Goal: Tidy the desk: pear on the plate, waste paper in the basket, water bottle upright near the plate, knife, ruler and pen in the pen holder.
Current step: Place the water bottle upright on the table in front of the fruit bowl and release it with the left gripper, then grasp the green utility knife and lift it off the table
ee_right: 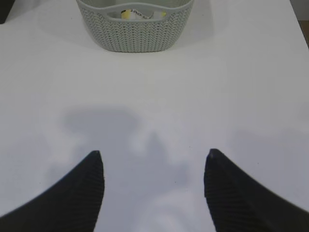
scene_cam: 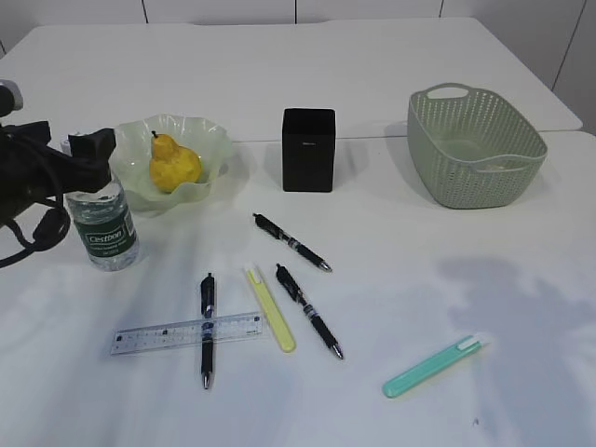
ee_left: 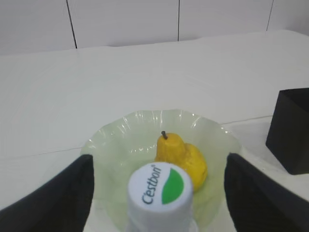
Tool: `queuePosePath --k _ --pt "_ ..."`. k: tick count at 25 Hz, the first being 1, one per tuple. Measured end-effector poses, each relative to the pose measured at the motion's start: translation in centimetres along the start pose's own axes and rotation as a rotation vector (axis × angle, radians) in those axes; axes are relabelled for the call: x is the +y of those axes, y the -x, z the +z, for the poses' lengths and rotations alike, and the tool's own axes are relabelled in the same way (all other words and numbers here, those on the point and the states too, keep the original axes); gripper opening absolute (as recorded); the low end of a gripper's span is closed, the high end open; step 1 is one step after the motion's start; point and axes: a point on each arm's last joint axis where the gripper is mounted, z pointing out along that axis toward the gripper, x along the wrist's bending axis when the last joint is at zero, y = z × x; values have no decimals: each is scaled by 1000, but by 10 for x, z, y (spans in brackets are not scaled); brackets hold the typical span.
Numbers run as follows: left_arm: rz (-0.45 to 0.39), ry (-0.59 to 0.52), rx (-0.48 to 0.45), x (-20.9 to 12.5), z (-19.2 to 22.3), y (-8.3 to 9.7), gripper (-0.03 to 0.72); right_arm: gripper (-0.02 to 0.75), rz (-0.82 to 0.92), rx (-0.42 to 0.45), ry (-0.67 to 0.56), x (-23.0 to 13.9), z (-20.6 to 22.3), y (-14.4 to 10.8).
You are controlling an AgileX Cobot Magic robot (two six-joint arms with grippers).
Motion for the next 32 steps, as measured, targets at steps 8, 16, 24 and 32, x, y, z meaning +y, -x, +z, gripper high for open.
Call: queuePosePath --k 8,16,24,32 --pt "114 -13 -22 15 -9 1 594 512 0 0 0 0 0 0" --pt "133 -4 -26 30 -17 1 594 512 0 0 0 0 0 0" --pt "56 -56 1 51 -37 -3 594 512 0 0 -4 0 0 0" --pt "-41 -107 -2 74 -67 -4 571 512 4 -6 -11 6 -3 1"
